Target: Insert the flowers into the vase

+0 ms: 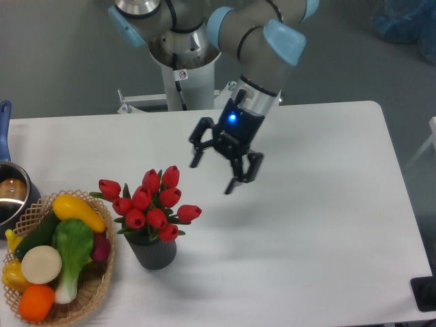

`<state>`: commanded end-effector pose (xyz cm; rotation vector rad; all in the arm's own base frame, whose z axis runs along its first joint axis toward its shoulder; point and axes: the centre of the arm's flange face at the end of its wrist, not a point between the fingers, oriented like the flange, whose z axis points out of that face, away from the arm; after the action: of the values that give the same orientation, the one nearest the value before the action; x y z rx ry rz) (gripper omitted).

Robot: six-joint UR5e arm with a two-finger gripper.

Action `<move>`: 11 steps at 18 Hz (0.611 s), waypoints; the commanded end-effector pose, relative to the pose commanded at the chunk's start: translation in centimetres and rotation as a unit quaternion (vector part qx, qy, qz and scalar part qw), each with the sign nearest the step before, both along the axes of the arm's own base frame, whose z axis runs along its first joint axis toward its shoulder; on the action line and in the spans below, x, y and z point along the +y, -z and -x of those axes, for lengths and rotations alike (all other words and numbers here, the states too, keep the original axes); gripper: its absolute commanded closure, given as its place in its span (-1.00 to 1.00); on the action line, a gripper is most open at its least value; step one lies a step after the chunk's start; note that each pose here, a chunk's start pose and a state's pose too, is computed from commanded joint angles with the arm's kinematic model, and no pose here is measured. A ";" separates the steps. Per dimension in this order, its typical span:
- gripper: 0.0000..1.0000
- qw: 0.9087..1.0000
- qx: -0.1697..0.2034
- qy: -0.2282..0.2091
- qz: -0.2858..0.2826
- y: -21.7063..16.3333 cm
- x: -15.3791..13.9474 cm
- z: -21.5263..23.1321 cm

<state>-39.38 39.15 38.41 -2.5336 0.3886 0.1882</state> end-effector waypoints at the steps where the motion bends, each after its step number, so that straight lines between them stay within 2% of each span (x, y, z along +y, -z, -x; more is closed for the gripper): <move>1: -1.00 0.999 0.020 -0.014 0.028 -0.3 -0.6 1.0; 3: -1.00 0.995 0.044 -0.044 0.072 -0.3 -2.3 2.9; 7: -1.00 0.993 0.035 -0.066 0.090 1.4 -3.2 6.8; 11: -1.00 0.980 0.063 -0.089 0.166 2.6 -3.8 8.9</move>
<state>-48.26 35.34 35.76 -2.8967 0.2571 0.3816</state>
